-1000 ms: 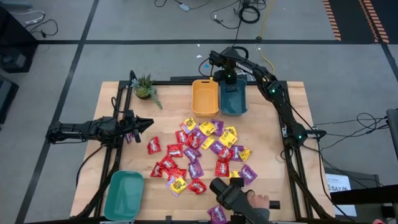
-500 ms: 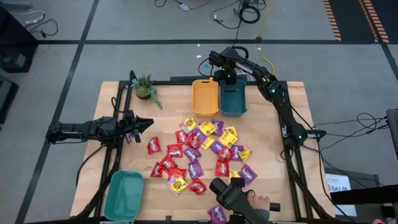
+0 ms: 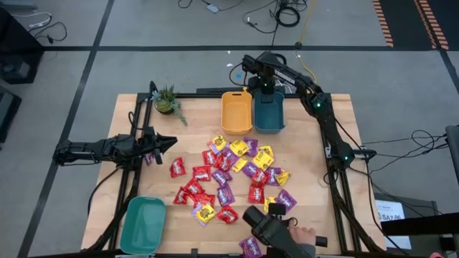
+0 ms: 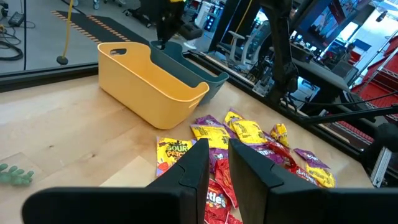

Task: Sort candy
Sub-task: Move the dark blue bin to the right side of the yellow bin, then move the blue bin to the left side of the yellow bin

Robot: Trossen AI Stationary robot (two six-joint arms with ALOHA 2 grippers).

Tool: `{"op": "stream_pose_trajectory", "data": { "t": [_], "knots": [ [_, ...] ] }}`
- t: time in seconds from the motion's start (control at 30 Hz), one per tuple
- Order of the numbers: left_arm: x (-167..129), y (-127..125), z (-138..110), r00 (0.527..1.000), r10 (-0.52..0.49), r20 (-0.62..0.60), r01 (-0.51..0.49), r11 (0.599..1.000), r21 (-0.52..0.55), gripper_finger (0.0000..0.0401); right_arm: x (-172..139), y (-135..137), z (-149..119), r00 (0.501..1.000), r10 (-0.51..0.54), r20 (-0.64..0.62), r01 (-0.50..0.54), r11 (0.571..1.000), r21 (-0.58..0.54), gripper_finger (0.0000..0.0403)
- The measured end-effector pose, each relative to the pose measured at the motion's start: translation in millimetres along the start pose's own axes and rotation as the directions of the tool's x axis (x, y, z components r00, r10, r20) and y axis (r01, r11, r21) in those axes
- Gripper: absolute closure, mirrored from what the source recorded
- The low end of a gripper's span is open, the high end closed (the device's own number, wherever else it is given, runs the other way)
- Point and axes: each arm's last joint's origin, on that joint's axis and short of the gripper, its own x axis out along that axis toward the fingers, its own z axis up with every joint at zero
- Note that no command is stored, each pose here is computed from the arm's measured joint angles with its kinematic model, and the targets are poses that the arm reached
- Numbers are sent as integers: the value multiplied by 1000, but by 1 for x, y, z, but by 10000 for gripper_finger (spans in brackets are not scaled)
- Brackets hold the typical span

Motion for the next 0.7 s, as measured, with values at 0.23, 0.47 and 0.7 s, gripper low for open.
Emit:
{"op": "stream_pose_trajectory", "data": {
  "t": [0.23, 0.47, 0.7],
  "knots": [
    [0, 0, 0, 1000, 0, 0, 0, 1000, 0, 331, -42, 3, -19, 995, -52, 81, 46, 997, 63, 344],
    [0, 0, 0, 1000, 0, 0, 0, 1000, 0, 331, -96, 11, -52, 949, 44, 312, -170, 905, 389, 344],
    [0, 0, 0, 1000, 0, 0, 0, 1000, 0, 331, -160, 57, -86, 902, 2, 431, -224, 857, 464, 349]
  ]
}}
